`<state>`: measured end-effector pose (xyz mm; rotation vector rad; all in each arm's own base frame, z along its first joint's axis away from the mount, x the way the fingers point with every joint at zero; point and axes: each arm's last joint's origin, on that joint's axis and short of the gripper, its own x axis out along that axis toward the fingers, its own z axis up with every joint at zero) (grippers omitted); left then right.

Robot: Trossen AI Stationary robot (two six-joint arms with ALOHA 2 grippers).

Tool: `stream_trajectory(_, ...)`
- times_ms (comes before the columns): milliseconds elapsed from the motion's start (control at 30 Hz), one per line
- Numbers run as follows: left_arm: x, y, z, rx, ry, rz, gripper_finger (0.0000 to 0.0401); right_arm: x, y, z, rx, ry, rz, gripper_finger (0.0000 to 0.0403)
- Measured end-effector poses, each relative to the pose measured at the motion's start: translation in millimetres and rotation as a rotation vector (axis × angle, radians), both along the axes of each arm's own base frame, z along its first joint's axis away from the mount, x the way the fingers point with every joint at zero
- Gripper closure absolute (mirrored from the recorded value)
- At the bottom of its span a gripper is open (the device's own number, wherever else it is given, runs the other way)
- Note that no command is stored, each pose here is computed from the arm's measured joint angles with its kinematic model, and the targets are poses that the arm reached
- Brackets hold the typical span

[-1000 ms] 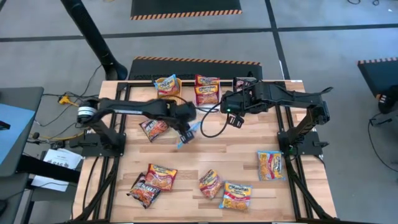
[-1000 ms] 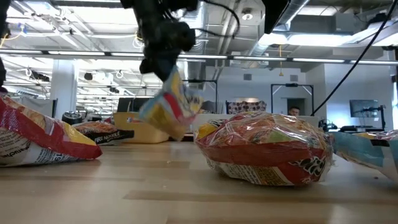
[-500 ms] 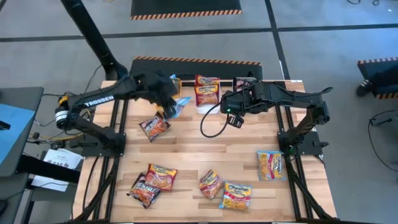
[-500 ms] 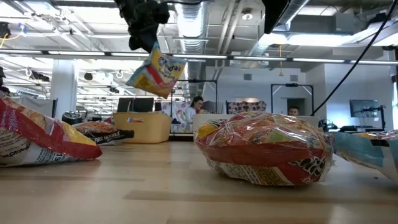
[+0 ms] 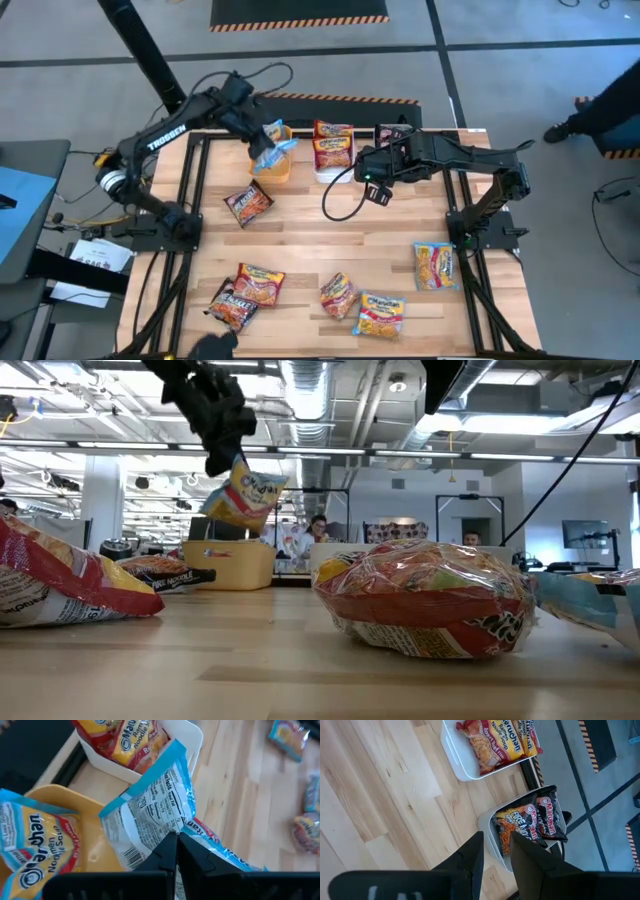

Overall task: Sort Maruchan noodles
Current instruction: Put the blue noodle pack into the orange bin

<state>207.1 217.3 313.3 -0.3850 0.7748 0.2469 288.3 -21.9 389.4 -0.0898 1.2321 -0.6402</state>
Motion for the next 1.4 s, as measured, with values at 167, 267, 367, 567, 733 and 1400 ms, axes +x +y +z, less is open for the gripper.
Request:
stream_trajectory(167,-4.0,30.3,-21.0,-0.071,-0.033,0.03,0.0401,0.0,0.0,0.0,0.0,0.0,-0.001,0.0284)
stream_trajectory(267,-6.4,43.1,-34.7,-0.129,-0.034,0.042,0.0401,0.0,0.0,0.0,0.0,0.0,-0.001,0.0284)
stream_trajectory(367,-9.1,52.3,-45.9,-0.154,-0.008,0.068,0.0401,0.0,0.0,0.0,0.0,0.0,-0.001,0.0284)
stream_trajectory(567,-13.5,68.0,-64.3,-0.177,0.034,0.119,0.0401,0.0,0.0,0.0,0.001,0.0,-0.001,0.0284)
stream_trajectory(733,-17.9,77.2,-75.8,-0.14,0.142,0.217,0.0401,0.0,0.4,0.0,0.002,-0.001,0.001,0.0284)
stream_trajectory(1400,-19.9,79.8,-78.0,-0.079,0.228,0.277,0.0345,0.8,16.0,-0.3,0.027,-0.001,0.058,0.0284)
